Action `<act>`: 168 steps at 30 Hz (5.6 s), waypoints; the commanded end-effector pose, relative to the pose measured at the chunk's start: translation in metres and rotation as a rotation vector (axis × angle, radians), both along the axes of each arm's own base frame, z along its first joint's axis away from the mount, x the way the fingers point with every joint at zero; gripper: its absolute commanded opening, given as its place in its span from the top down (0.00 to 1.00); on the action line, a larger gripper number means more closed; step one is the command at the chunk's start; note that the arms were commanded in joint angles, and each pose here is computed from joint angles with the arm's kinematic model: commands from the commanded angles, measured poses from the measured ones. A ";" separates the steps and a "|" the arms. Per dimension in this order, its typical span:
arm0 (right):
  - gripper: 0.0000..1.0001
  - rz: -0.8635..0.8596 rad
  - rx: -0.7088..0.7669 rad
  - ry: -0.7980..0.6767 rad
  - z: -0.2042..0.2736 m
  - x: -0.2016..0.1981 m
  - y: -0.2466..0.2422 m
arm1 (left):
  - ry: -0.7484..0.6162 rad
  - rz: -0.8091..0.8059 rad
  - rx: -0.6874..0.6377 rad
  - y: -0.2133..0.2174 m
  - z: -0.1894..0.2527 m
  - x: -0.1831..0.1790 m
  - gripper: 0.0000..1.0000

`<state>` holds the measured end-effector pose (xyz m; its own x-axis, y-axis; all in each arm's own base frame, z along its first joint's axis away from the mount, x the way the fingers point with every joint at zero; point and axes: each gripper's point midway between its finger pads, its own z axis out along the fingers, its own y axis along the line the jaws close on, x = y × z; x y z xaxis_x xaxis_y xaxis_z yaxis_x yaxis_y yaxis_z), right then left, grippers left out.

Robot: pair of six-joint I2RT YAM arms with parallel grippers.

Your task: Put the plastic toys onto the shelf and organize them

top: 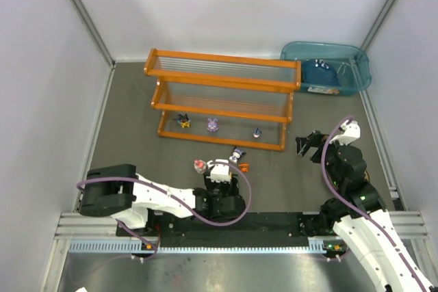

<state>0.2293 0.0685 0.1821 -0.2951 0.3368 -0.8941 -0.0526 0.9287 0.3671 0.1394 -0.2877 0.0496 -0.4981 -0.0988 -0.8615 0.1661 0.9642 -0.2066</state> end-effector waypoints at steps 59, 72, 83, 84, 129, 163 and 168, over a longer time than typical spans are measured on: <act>0.01 -0.021 -0.006 -0.010 0.002 0.001 -0.003 | -0.232 -0.183 -0.144 -0.016 0.094 0.053 1.00; 0.01 -0.018 -0.005 -0.007 0.001 0.001 -0.002 | -0.353 -0.188 -0.066 -0.018 0.114 0.148 1.00; 0.01 -0.018 -0.006 -0.010 0.002 0.002 -0.002 | -0.349 -0.178 -0.071 -0.043 0.090 0.180 1.00; 0.01 -0.016 -0.006 -0.008 0.002 0.002 -0.002 | -0.353 -0.171 -0.079 -0.043 0.091 0.184 1.00; 0.01 -0.025 -0.015 -0.006 0.002 0.003 -0.004 | -0.277 -0.139 -0.037 -0.029 0.033 0.219 0.95; 0.01 -0.012 -0.014 0.000 0.001 0.003 -0.001 | -0.289 -0.147 -0.001 -0.025 0.041 0.216 0.50; 0.01 -0.010 -0.014 0.000 0.001 0.003 -0.001 | -0.305 -0.145 -0.012 -0.022 0.053 0.215 0.45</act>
